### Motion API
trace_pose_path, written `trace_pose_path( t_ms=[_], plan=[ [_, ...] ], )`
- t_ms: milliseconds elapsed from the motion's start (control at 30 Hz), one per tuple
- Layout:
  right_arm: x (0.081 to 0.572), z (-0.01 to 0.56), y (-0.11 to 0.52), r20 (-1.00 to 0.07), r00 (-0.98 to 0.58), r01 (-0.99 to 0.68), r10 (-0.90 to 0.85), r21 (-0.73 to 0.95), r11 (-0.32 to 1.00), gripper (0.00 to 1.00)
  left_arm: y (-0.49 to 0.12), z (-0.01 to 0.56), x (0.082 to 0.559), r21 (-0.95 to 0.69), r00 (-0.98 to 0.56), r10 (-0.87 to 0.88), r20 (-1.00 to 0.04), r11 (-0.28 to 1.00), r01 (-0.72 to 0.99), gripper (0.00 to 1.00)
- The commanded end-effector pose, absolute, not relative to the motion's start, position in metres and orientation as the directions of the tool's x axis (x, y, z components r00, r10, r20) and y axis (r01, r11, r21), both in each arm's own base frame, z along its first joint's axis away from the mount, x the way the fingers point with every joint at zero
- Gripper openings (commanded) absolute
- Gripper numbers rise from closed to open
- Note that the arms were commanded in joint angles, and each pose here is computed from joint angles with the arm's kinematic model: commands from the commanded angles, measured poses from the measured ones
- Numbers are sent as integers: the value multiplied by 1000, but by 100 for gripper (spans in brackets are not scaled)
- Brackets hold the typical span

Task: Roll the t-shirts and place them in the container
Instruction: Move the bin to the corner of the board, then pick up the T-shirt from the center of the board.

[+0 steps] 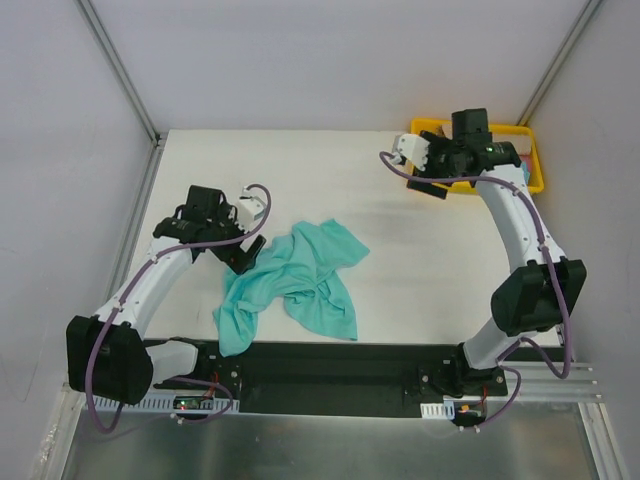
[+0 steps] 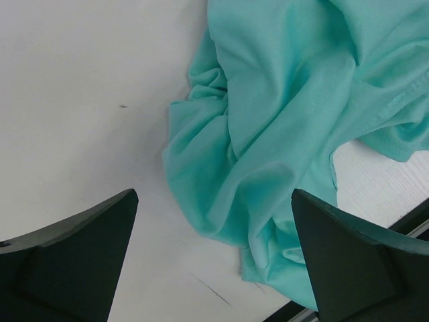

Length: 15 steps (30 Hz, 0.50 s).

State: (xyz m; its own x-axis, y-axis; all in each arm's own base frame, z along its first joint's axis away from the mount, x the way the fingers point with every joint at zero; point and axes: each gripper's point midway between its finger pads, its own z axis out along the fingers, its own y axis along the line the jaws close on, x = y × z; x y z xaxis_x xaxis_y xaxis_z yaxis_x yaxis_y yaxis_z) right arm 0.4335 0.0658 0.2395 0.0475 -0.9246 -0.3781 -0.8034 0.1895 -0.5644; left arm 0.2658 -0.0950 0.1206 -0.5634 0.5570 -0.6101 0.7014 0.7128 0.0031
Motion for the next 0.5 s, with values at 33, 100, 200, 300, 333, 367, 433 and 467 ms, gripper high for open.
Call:
trace_pose_path(
  t_ms=[33, 100, 200, 300, 333, 367, 433, 467],
  plan=[
    [326, 194, 173, -576, -120, -973, -809, -92, 210, 79, -92, 130, 249, -76, -617, 518, -593, 726, 683, 99],
    [307, 172, 200, -553, -60, -990, -831, -75, 121, 77, -82, 118, 239, -137, -671, 494, -553, 740, 658, 99],
    [290, 141, 224, -529, 24, -999, -848, -48, 1, 73, -72, 103, 236, -261, -766, 422, -485, 767, 587, 95],
    [283, 116, 245, -509, 99, -995, -855, -35, -94, 72, -69, 95, 236, -350, -822, 368, -435, 772, 531, 92],
    [281, 112, 251, -506, 116, -993, -855, -28, -118, 72, -69, 92, 237, -363, -828, 366, -425, 769, 526, 91],
    [276, 110, 262, -506, 155, -986, -848, -31, -161, 73, -71, 90, 236, -375, -830, 365, -421, 763, 526, 91],
    [276, 102, 276, -515, 177, -981, -839, -24, -193, 73, -73, 87, 235, -397, -832, 368, -415, 750, 529, 89],
    [271, 97, 285, -516, 203, -975, -832, -24, -223, 73, -74, 85, 234, -407, -836, 366, -409, 747, 526, 89]
  ],
)
